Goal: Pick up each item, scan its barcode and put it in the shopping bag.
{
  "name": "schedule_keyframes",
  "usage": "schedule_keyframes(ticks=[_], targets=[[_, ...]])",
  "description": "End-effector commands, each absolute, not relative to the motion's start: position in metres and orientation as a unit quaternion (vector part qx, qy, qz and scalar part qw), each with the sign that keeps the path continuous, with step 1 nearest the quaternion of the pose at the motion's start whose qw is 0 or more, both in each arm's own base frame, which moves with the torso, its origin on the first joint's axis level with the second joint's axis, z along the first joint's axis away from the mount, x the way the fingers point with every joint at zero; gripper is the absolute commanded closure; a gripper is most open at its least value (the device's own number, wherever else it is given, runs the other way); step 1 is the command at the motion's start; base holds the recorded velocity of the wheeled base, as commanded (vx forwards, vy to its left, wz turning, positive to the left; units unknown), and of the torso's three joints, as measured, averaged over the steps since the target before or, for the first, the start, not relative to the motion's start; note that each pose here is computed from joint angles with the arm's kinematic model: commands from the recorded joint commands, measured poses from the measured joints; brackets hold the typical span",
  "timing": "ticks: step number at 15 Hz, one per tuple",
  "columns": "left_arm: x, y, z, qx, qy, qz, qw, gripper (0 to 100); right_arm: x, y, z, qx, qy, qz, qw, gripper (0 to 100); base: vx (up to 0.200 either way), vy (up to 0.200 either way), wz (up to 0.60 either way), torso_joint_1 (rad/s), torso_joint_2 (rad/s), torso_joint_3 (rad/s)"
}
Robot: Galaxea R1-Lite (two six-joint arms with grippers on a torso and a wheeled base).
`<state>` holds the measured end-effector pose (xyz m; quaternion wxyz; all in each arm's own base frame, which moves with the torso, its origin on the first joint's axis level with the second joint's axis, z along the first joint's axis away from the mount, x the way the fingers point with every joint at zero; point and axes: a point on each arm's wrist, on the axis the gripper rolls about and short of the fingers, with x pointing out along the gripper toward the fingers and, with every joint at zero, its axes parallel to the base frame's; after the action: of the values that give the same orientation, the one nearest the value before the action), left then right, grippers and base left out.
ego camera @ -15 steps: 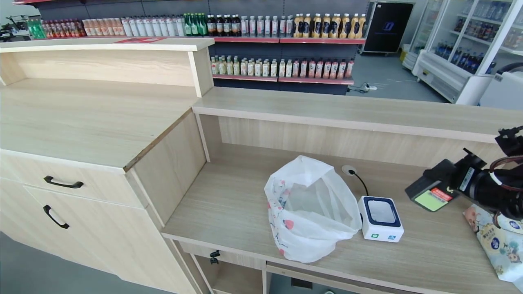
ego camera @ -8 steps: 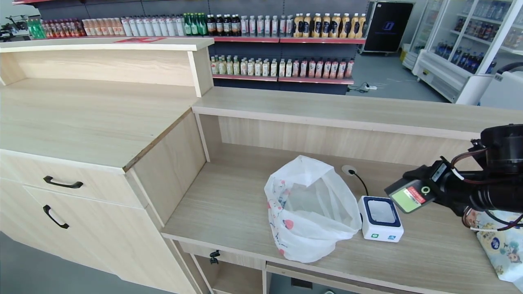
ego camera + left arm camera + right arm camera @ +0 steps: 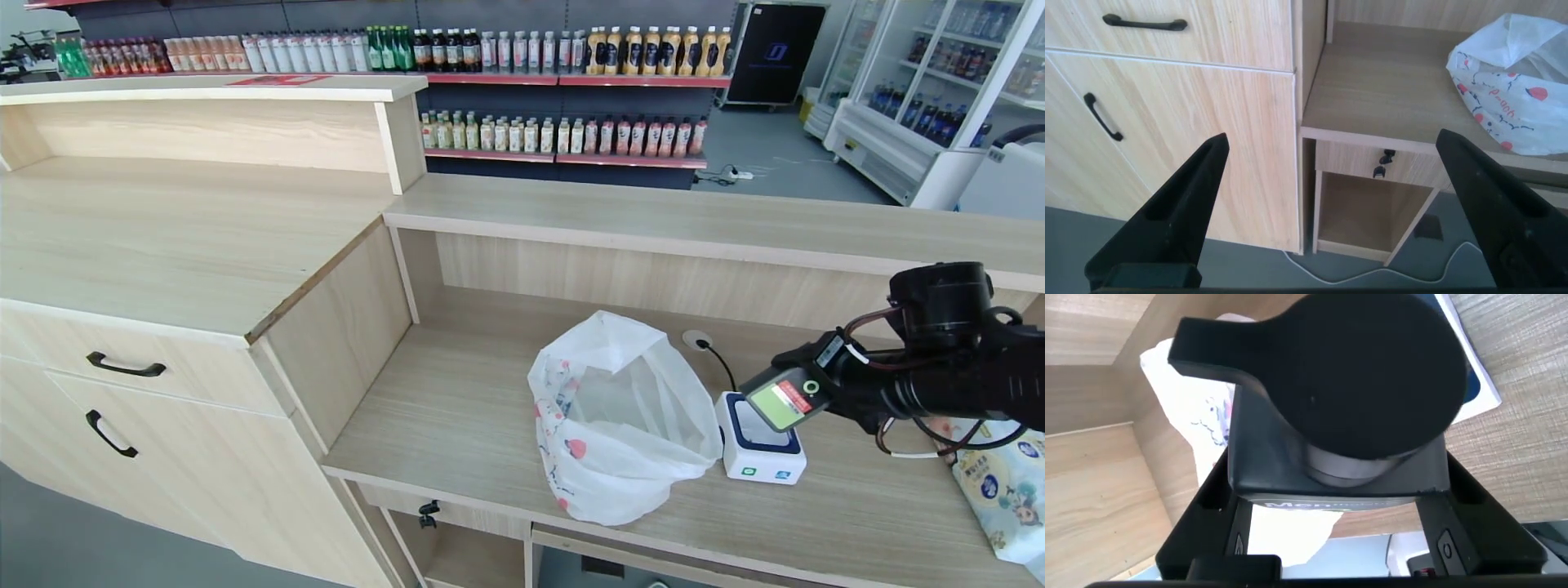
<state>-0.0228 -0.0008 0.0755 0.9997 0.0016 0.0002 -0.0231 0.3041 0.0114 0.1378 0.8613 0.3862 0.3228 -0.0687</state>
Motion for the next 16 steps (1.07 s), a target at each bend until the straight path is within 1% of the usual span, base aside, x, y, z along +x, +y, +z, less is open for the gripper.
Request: schedule_keyframes(ticks=[1, 8, 16], targets=[[-0.023, -0.001, 0.076, 0.002, 0.001, -0.023, 1.0, 0, 0.312, 0.013, 0.126, 0.382, 0.332, -0.07, 0.859, 100, 0.0, 0.0, 0.0, 0.0, 0.0, 0.0], [-0.023, -0.001, 0.076, 0.002, 0.001, -0.024, 1.0, 0, 0.322, 0.031, 0.114, 0.358, 0.336, -0.054, 0.869, 100, 0.0, 0.0, 0.0, 0.0, 0.0, 0.0], [-0.023, -0.001, 0.076, 0.002, 0.001, -0.023, 1.0, 0, 0.339, 0.033, 0.104, 0.342, 0.323, -0.042, 0.881, 100, 0.0, 0.0, 0.0, 0.0, 0.0, 0.0]])
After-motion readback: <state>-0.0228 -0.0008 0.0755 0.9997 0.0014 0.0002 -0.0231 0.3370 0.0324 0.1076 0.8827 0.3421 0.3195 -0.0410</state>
